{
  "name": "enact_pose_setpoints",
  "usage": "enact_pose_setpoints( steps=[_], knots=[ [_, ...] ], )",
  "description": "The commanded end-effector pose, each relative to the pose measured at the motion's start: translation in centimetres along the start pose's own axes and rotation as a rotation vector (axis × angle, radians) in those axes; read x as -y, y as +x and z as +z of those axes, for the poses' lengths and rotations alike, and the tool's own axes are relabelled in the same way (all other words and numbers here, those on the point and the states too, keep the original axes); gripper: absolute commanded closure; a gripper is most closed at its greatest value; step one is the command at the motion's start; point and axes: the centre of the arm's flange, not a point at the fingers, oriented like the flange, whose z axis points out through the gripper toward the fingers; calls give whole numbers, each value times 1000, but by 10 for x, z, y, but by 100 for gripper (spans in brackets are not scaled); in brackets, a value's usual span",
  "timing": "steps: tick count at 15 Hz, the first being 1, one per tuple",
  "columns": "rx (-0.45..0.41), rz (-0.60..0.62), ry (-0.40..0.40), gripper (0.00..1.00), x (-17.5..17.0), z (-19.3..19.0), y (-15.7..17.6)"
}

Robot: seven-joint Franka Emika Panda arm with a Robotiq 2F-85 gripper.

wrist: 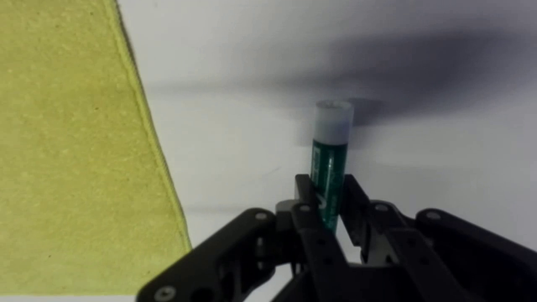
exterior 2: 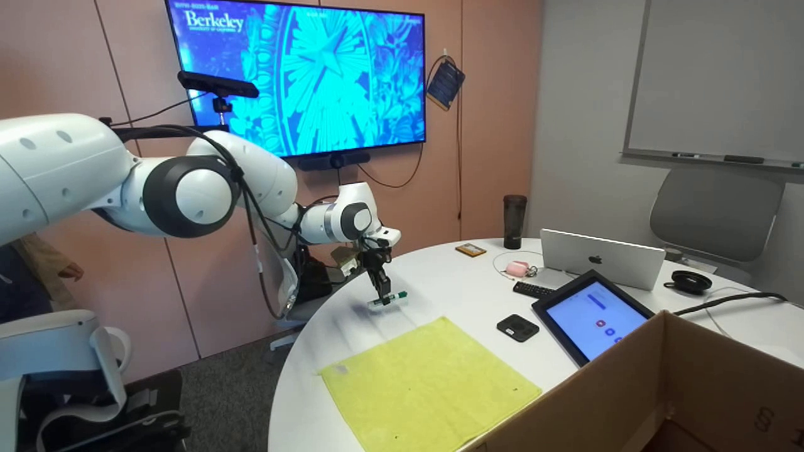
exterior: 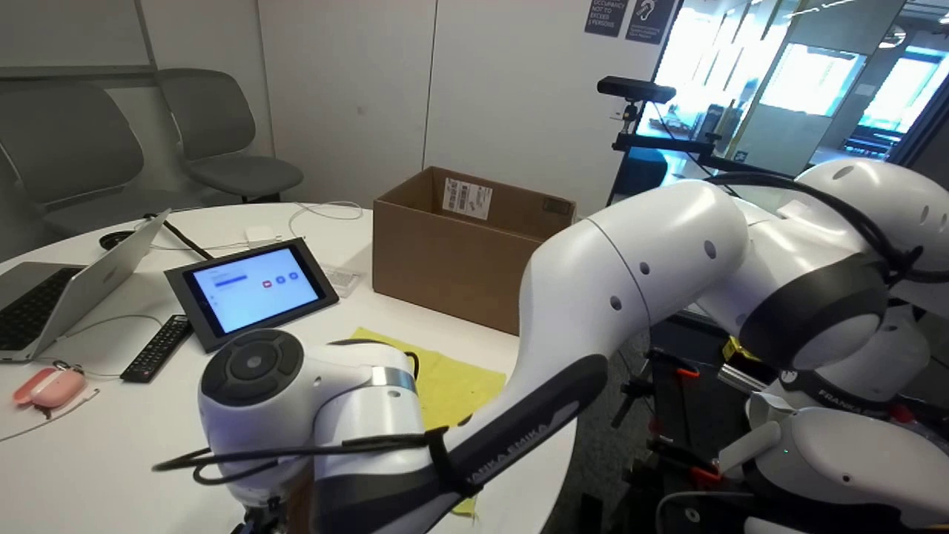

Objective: Put the marker on the green towel, then wrap the marker in the towel and put it in the box

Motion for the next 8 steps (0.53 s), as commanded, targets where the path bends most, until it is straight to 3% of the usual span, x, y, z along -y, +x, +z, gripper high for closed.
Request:
enact_pose_setpoints(
  steps=[1, 8],
  knots=[
    [15, 12, 8, 87, -52, -37, 0],
    [86, 91, -21, 87, -129, -40, -5]
  ],
)
